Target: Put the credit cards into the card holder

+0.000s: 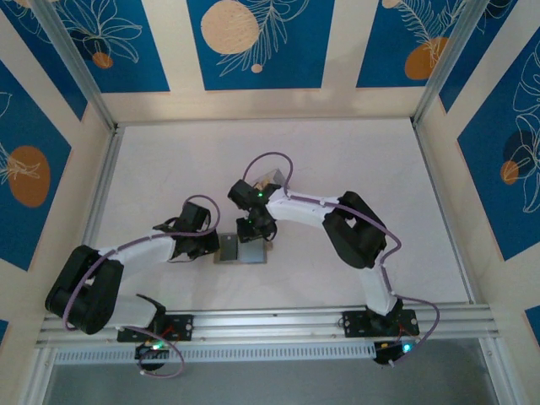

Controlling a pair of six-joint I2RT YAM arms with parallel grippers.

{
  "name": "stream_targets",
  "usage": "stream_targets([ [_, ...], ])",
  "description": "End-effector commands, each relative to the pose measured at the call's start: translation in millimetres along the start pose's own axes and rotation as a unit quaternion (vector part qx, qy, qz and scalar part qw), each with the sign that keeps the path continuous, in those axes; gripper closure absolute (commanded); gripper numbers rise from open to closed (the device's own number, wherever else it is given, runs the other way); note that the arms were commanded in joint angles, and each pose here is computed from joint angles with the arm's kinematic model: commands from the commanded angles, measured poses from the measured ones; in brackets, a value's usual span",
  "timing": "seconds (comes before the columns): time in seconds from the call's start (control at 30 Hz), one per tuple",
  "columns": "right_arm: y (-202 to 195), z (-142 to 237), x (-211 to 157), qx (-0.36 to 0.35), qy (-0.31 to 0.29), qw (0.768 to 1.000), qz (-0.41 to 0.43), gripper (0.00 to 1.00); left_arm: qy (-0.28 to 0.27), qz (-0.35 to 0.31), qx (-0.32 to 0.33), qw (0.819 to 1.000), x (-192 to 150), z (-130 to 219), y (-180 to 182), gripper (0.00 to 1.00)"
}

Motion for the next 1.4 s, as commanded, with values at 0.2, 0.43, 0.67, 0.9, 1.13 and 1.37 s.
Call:
stream_targets([
  [0.2, 12.8, 0.4, -1.4, 0.073, 0.024, 0.997, 0.012, 0.61, 0.038, 0.003, 0.018, 0.999, -19.8, -16.5, 9.6, 0.92],
  [0.43, 15.6, 9.4, 2.0, 0.179, 0.05, 0.983, -0.008, 0.6, 0.04, 0.002, 0.015, 0.999, -19.3, -17.8, 8.7, 0.92],
  [0.67, 24.5, 11.0, 5.6, 0.22, 0.065, 0.973, -0.011, 0.59, 0.038, -0.001, 0.007, 0.999, -15.2, -15.7, 4.7, 0.92],
  [0.9, 22.2, 15.2, 5.6, 0.175, 0.045, 0.983, -0.008, 0.58, 0.036, -0.005, 0.007, 0.999, -14.0, -14.5, 4.0, 0.91],
  [1.13, 18.4, 5.7, 4.5, 0.192, 0.064, 0.979, -0.016, 0.58, 0.028, -0.008, -0.007, 1.0, -11.4, -6.4, -0.2, 0.88],
  [1.37, 13.9, -6.8, 9.5, 0.207, 0.086, 0.973, -0.046, 0.58, -0.012, -0.03, -0.028, 0.999, 1.0, 31.9, -13.1, 0.81],
])
Point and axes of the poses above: each hand's point on the last joint's axis, 136 mm out from that joint toward the fingers, its own z axis back along the fingers, its own y axis along the line the jaws close on, x = y × z, the point moved 8 cm from there along z, back along the fingers, and after that the axes turned 8 degrees about -z, right-handed, at the moved point
